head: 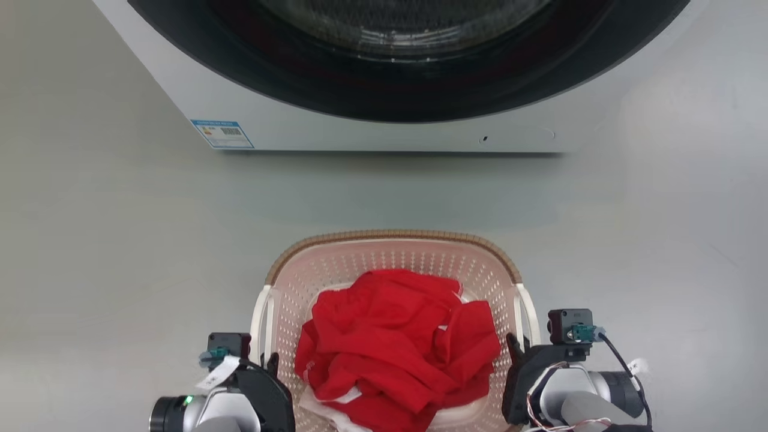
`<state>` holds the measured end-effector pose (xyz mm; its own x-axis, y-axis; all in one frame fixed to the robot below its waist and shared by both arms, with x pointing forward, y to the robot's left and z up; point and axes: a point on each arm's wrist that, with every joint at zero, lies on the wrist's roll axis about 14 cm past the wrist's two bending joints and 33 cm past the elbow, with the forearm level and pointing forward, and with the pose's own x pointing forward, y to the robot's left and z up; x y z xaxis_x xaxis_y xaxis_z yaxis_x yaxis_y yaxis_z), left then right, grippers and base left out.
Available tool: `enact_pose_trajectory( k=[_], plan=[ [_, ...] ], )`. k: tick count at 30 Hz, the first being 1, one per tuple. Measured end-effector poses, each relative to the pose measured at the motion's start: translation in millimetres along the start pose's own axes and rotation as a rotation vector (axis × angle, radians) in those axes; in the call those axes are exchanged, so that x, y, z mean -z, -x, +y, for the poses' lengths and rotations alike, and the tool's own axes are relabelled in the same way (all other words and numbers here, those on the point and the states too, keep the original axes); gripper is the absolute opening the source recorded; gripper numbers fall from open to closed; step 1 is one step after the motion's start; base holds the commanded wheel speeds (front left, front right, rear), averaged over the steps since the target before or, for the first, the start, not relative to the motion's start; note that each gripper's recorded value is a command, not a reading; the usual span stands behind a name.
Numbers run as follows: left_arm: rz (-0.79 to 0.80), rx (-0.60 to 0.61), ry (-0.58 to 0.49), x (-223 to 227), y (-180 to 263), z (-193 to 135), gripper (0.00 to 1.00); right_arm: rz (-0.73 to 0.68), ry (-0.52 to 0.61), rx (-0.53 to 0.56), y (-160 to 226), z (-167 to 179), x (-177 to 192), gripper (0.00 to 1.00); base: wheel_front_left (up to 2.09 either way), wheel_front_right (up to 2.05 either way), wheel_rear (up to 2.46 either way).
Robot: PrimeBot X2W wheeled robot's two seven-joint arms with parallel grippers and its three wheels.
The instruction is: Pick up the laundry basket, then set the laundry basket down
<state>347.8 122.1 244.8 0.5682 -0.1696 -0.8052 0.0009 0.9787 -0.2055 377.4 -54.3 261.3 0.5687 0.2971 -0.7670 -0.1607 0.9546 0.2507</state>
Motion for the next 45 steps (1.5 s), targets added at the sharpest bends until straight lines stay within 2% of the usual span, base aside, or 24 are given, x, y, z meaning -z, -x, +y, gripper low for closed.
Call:
enact_pose_trajectory(
  k=[12,25,45],
  plan=[
    [0.003,0.004,0.001,20.2,37.8,-2.7,0.0,0.038,-0.019,-0.02,39.1,18.4,15.1,0.0,0.0,0.0,0.0],
    [0.026,0.008,-0.003,58.5,74.9,-4.0,0.0,0.075,-0.025,-0.037,81.0,34.9,51.7,0.0,0.0,0.0,0.0],
    [0.0,0.028,-0.034,53.5,81.5,-9.4,0.0,0.061,-0.048,-0.035,93.8,36.9,53.5,0.0,0.0,0.0,0.0]
  ],
)
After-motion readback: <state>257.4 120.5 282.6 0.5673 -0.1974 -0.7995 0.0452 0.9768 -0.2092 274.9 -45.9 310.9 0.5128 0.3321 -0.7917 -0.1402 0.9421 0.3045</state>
